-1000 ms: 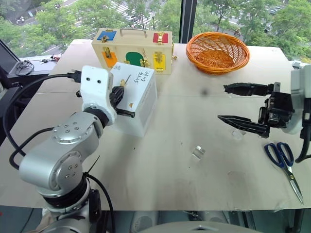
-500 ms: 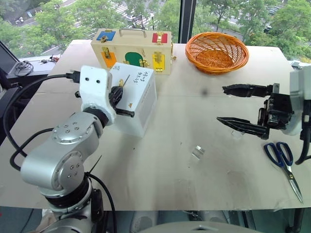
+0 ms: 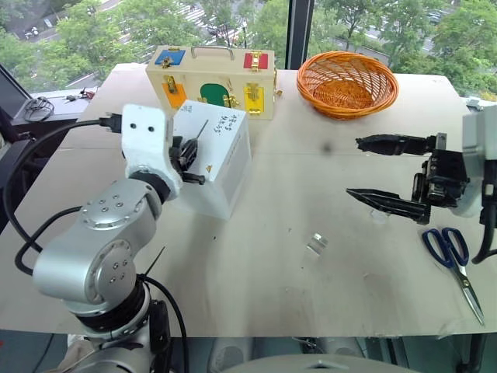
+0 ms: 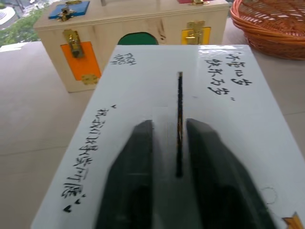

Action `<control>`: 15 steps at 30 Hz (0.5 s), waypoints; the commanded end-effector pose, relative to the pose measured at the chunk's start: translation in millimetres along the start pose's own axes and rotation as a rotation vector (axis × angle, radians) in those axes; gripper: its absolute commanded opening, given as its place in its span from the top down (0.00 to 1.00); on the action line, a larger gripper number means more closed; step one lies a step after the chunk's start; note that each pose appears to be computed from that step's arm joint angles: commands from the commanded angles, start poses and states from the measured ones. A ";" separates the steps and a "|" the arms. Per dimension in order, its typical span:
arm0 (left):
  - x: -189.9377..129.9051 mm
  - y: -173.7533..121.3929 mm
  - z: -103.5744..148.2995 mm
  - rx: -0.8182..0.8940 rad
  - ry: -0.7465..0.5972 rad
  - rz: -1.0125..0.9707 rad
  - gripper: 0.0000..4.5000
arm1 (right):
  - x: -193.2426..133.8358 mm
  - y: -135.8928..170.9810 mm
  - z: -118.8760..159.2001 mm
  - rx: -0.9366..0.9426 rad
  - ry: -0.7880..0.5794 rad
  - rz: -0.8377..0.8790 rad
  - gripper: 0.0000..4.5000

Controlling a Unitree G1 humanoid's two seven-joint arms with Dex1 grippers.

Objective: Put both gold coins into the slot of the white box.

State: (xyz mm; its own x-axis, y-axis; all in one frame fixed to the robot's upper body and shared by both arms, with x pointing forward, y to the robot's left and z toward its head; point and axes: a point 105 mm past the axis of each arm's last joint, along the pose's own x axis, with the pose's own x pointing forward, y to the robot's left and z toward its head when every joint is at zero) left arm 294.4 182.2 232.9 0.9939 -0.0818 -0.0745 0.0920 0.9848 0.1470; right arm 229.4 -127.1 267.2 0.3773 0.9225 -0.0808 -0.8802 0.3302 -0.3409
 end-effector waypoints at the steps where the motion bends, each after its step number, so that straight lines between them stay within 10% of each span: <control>1: -0.5 -4.4 -0.8 0.001 -0.001 -0.029 0.29 | -5.5 -0.2 11.1 -0.051 -0.012 -0.022 0.12; 3: -2.0 -7.5 7.4 -0.012 -0.052 -0.064 0.08 | -5.6 -0.3 10.8 -0.049 -0.012 -0.023 0.12; 8: -41.1 -60.7 49.1 -0.127 -0.325 -0.604 0.08 | -10.0 -11.4 7.6 -0.027 0.006 -0.091 0.12; 15: -75.0 -59.7 1.9 -0.119 -0.156 -0.861 0.08 | -29.9 24.4 -51.6 0.135 0.168 -0.203 0.12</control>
State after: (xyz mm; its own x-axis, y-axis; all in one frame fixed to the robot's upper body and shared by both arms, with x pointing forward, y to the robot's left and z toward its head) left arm 224.4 130.9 224.4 0.6288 -0.7775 -0.0112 0.7764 0.6285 -0.0459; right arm 218.4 -154.5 200.2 0.5484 0.8130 -0.1954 -0.8362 0.5317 -0.1345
